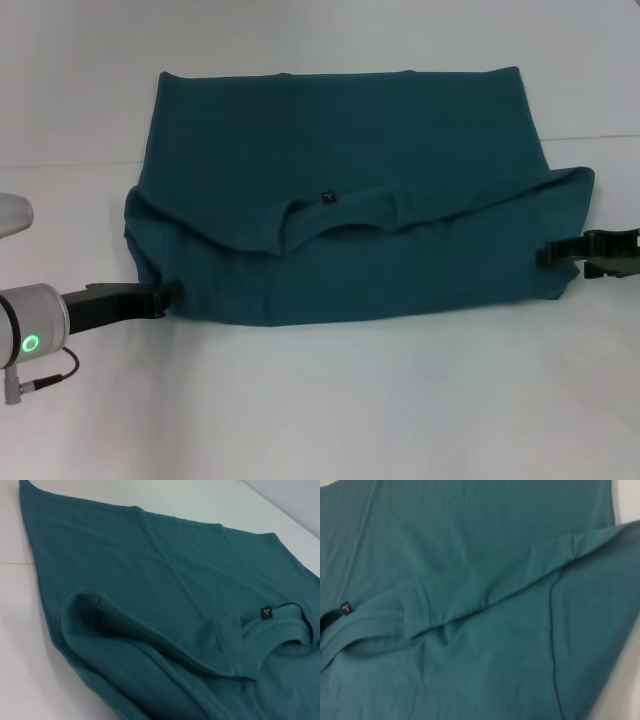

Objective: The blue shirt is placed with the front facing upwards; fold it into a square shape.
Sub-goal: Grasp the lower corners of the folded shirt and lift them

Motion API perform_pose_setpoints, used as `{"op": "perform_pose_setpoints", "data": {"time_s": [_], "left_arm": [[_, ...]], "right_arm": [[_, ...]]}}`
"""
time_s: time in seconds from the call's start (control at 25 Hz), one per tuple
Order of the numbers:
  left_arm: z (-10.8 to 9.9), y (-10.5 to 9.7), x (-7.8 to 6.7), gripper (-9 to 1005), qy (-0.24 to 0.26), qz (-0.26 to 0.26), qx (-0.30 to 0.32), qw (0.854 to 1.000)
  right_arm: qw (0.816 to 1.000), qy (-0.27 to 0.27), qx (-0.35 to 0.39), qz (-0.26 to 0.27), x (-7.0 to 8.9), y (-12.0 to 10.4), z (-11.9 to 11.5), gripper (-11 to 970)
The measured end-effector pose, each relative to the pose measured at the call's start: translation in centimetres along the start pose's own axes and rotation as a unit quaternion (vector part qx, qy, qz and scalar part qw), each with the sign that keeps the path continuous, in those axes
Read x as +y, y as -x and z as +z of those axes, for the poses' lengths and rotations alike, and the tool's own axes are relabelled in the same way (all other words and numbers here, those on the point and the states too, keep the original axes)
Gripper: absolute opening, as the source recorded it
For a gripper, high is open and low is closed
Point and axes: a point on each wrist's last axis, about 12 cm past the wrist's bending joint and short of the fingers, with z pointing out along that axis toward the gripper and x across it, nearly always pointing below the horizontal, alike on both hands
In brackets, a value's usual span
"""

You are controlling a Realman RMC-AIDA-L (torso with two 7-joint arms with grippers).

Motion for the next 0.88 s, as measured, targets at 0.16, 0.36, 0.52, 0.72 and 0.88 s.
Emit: {"op": "perform_pose_setpoints", "data": {"time_s": [0.16,0.36,0.52,0.72,0.88], "left_arm": [[0.0,0.0,0.0,18,0.000,-0.001,0.000,1.000],[0.0,0.0,0.0,18,0.001,0.000,-0.001,1.000],[0.1,0.2,0.0,18,0.002,0.001,-0.003,1.000],[0.1,0.4,0.1,18,0.003,0.002,-0.005,1.000],[0.1,0.6,0.0,17,0.003,0.003,-0.006,1.000]], "right_arm": [[1.000,0.002,-0.004,0.001,0.6,0.2,0.9,886],[1.000,-0.007,0.002,-0.007,1.3,0.3,2.0,869],[1.000,-0.010,0.008,-0.014,1.5,0.3,2.2,738],[0.999,-0.023,0.016,-0.032,1.3,0.2,2.2,615],[0.999,-0.023,0.014,-0.044,1.3,0.1,2.2,539]]}}
